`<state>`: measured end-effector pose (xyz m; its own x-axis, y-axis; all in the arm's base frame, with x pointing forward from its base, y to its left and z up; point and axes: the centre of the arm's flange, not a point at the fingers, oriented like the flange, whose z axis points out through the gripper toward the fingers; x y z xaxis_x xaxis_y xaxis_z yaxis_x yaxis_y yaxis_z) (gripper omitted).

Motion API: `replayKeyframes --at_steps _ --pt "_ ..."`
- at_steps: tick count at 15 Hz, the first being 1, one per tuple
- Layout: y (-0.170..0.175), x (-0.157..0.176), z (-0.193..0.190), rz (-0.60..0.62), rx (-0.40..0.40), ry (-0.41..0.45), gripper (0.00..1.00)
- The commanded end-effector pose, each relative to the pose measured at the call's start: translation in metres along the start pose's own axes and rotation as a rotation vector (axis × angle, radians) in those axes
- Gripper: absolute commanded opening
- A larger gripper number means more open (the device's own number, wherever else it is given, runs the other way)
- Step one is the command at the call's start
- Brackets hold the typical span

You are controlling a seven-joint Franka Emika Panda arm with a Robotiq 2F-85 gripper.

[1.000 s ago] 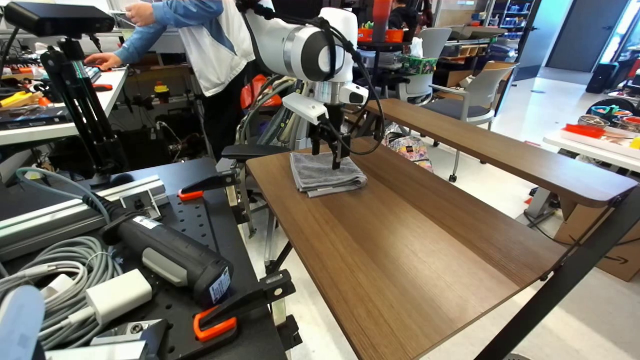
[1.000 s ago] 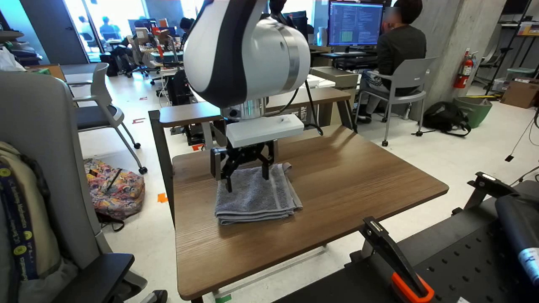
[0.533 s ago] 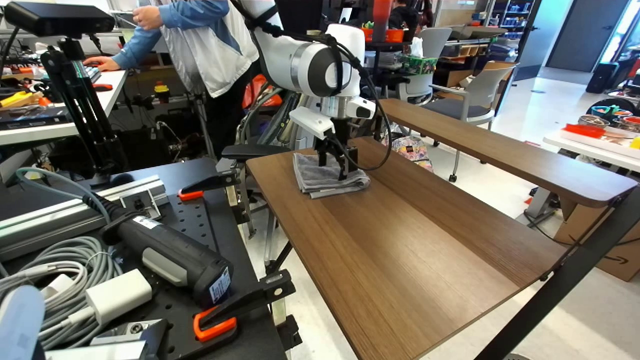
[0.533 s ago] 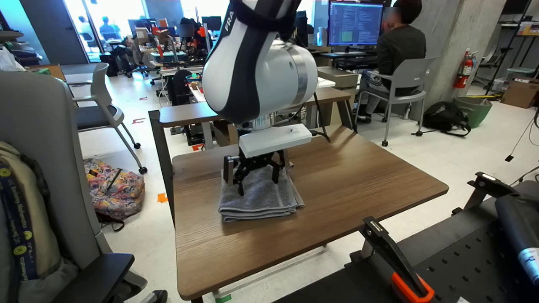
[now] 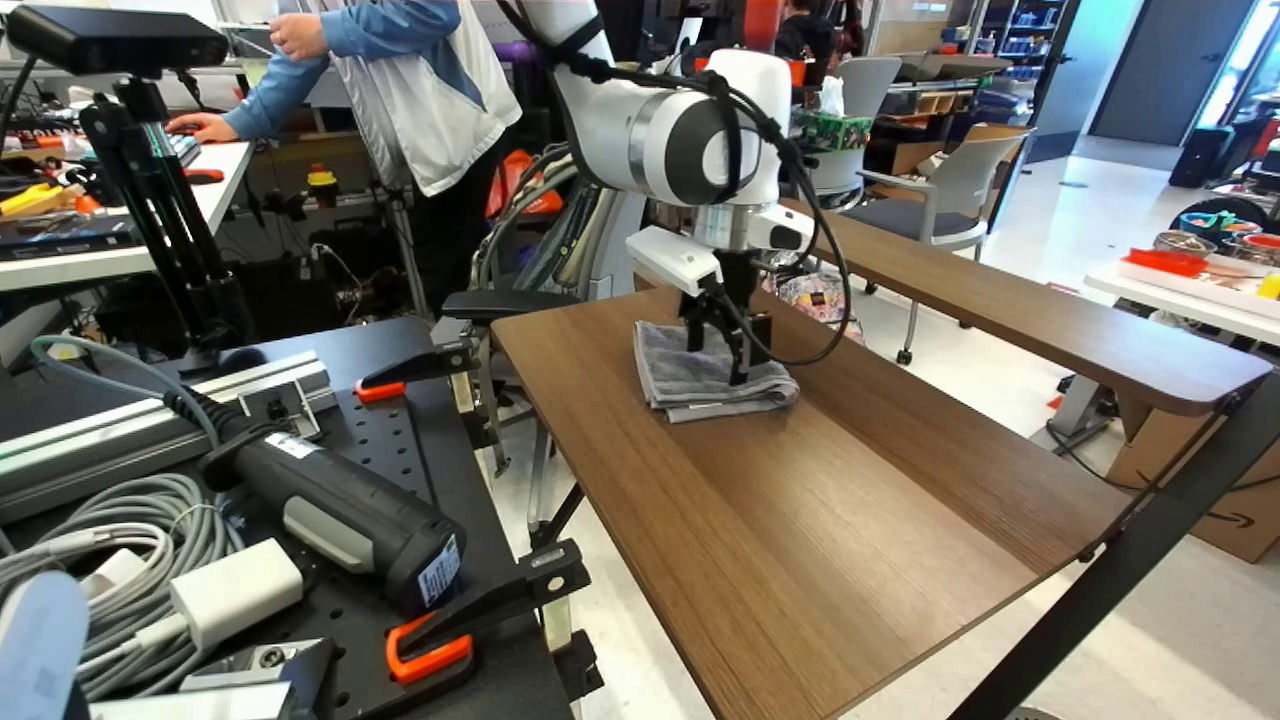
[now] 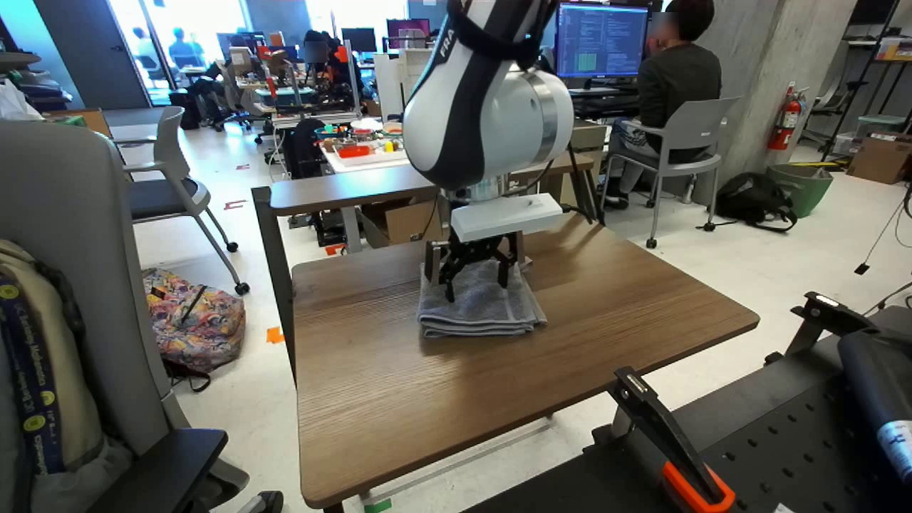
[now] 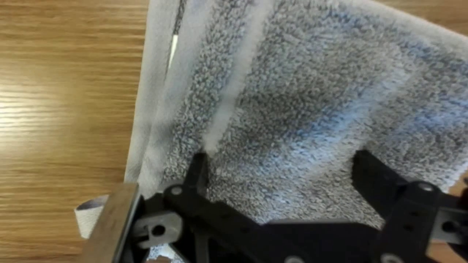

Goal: Wipe the table with the towel

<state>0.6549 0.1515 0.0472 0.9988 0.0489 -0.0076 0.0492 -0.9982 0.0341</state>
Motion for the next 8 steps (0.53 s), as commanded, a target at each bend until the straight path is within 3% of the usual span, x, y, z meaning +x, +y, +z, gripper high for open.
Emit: replayKeyframes --at_steps 1,5,8 --pt "0.049 0.032 0.010 0.095 -0.006 -0.015 1.00" --pt "0.104 0.052 0.008 0.201 -0.004 -0.004 1.00" --pt "0.125 0.060 0.008 0.259 0.006 -0.010 1.00"
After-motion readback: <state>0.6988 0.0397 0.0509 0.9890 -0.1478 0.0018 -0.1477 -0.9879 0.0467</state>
